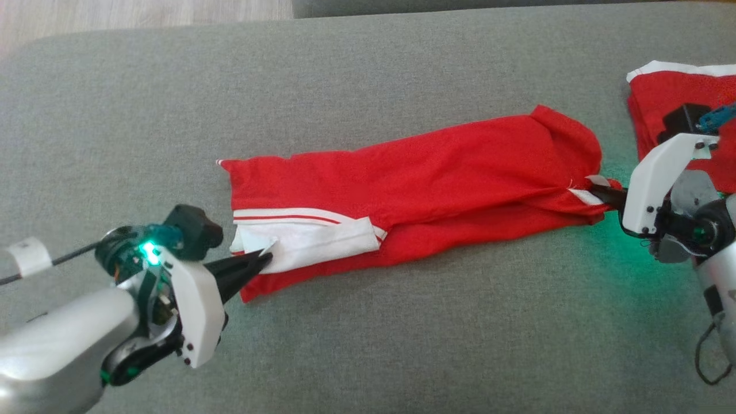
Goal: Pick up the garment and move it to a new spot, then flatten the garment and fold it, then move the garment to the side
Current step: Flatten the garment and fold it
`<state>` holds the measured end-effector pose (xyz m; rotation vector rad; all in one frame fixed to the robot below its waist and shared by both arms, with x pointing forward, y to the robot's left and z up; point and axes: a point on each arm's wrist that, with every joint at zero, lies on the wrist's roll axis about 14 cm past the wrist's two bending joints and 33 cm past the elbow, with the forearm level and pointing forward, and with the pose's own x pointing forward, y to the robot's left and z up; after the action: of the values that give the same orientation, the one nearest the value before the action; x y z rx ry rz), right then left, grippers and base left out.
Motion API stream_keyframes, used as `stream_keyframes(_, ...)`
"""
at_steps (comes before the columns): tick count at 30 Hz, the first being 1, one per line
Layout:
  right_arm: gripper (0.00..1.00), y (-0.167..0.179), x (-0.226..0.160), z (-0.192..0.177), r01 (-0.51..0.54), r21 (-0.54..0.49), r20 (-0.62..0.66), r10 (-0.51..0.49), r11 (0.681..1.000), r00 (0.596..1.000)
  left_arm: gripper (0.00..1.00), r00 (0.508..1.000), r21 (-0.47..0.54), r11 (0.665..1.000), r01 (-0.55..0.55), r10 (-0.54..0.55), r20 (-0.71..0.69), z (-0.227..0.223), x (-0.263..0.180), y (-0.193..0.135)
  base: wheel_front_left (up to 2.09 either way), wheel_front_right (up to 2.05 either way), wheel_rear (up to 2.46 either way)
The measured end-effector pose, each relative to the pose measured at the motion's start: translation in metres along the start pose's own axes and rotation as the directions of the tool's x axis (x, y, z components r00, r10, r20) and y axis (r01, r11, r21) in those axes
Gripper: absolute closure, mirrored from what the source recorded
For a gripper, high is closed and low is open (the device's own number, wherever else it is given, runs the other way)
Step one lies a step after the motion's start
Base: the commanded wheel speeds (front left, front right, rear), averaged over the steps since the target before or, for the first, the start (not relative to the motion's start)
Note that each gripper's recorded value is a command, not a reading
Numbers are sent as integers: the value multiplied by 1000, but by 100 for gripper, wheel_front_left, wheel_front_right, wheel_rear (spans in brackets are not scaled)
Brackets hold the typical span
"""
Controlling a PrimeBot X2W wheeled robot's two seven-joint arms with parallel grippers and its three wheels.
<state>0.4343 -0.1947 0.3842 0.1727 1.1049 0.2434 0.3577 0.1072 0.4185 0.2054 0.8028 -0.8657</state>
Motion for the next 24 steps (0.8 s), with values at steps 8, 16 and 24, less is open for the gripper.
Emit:
stream_keyframes(8,0,0,0,6,2,11,25,-2,1000,1000,0,998,-9,999,-53,54,43,3,14,12,0,0,0)
stream_keyframes(16,0,5,-19,31,-38,63,145,29,997,989,0,936,-56,970,-235,241,255,51,2,45,0,0,0)
stream_keyframes(24,0,37,-63,86,-123,13,400,108,992,910,0,745,-175,913,-369,403,532,121,-42,67,0,0,0)
